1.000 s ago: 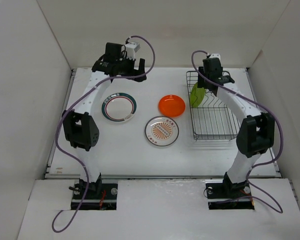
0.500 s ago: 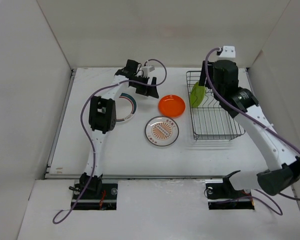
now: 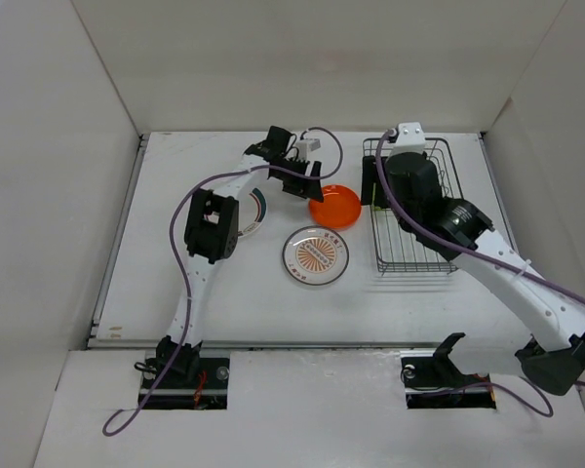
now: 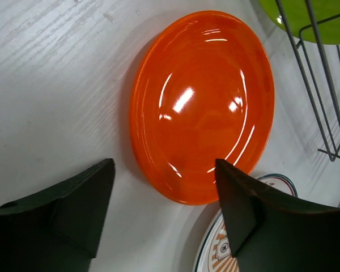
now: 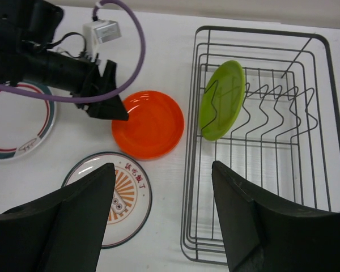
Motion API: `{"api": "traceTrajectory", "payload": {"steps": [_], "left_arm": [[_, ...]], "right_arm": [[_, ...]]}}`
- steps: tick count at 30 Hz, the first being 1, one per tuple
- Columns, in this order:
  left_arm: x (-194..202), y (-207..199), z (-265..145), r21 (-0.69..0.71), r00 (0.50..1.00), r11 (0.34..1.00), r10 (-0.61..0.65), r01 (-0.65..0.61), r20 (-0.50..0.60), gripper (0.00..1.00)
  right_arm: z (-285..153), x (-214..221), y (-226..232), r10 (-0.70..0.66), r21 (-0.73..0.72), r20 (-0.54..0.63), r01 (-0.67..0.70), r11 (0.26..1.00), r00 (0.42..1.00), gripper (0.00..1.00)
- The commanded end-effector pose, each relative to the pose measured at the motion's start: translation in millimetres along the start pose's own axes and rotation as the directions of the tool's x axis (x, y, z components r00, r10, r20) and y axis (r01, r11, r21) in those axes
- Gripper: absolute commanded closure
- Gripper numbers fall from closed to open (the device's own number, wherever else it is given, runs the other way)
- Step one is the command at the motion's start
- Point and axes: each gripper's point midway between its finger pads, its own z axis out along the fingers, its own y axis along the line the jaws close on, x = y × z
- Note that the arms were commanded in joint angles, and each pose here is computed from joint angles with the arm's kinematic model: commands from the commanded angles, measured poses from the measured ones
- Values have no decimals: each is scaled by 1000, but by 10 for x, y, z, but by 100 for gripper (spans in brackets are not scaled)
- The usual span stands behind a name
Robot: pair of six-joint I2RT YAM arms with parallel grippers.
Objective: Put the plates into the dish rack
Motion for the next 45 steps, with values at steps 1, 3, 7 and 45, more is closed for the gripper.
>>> {"api": "traceTrajectory", "payload": {"steps": [1,3,7,45], "left_arm": [[21,13,149,-43,1000,999,-11,10,-3,35],[-2,-17,171,-55,1000,998,2,-2,0,41],[27,75,197,-95,1000,995,-13,12,-4,57],[-545,-1439,-2510,-90,889,938,347,-336,298,100]], "right_arm": [[-179,-80,0,36,6,36,-36,999,999,26],[-249,-142,25,46,-13,53,-45,999,998,26],[-426,-237,-8,67,-32,77,-65,997,995,26],[461,-728,786,86,-736,268,147,660,959,14]]}}
